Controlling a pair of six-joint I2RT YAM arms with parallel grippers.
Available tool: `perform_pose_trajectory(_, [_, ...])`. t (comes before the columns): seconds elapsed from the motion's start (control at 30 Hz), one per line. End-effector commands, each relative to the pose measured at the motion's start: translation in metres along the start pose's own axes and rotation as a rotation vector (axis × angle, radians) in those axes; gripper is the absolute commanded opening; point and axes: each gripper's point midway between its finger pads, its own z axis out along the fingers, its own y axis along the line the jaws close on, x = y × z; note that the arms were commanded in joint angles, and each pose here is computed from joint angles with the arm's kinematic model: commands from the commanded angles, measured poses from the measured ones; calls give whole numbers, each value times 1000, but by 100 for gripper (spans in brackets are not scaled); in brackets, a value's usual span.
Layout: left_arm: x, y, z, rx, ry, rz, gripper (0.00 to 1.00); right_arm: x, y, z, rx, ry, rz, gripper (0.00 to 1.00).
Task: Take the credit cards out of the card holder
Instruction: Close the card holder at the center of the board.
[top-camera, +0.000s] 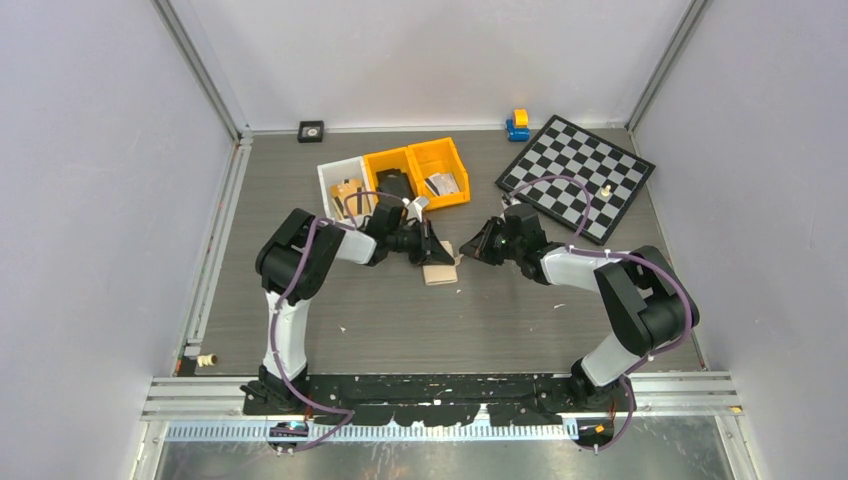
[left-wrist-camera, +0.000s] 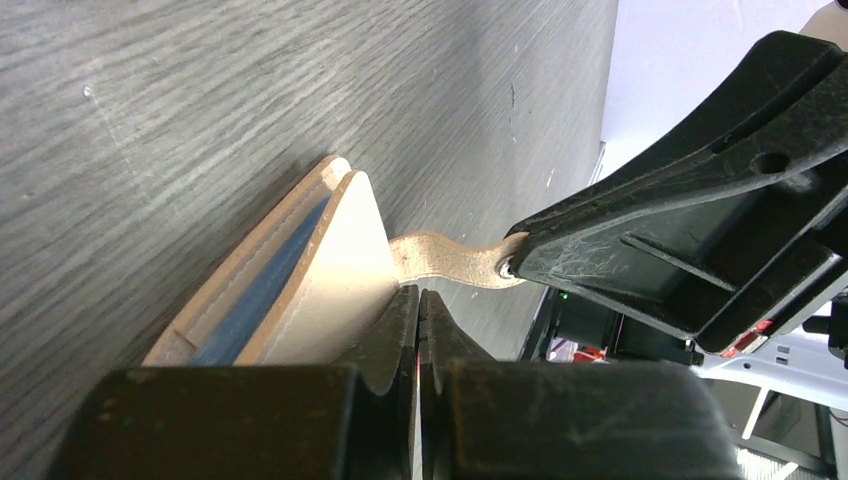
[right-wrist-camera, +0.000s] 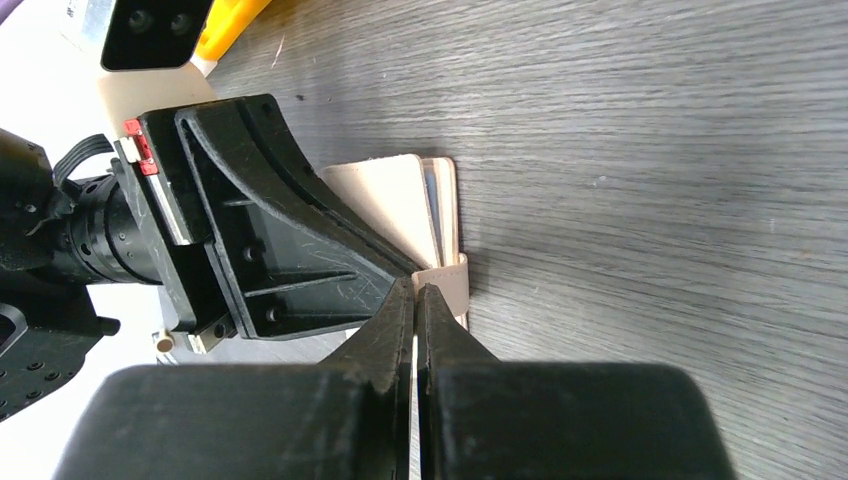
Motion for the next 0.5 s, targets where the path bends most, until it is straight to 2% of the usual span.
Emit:
perform_pose_trajectory(0.0, [-8,-29,-17,34,-39,112,0,-9,22,2,-83,-9,-25,1])
perform_pose_trajectory(0.1, [-7,-42,-31,41,-52,133,0,-9,21,1,-79,-11,-26,1])
perform_pose_trajectory(0.3, [-7,-42,-46,32,-73,103,0,-9,19,2,-72,-9,-26,1])
perform_pose_trajectory(0.47, [2,-2,-41,-112,-28,11,0,-8,19,3,-72,-3,-25,1])
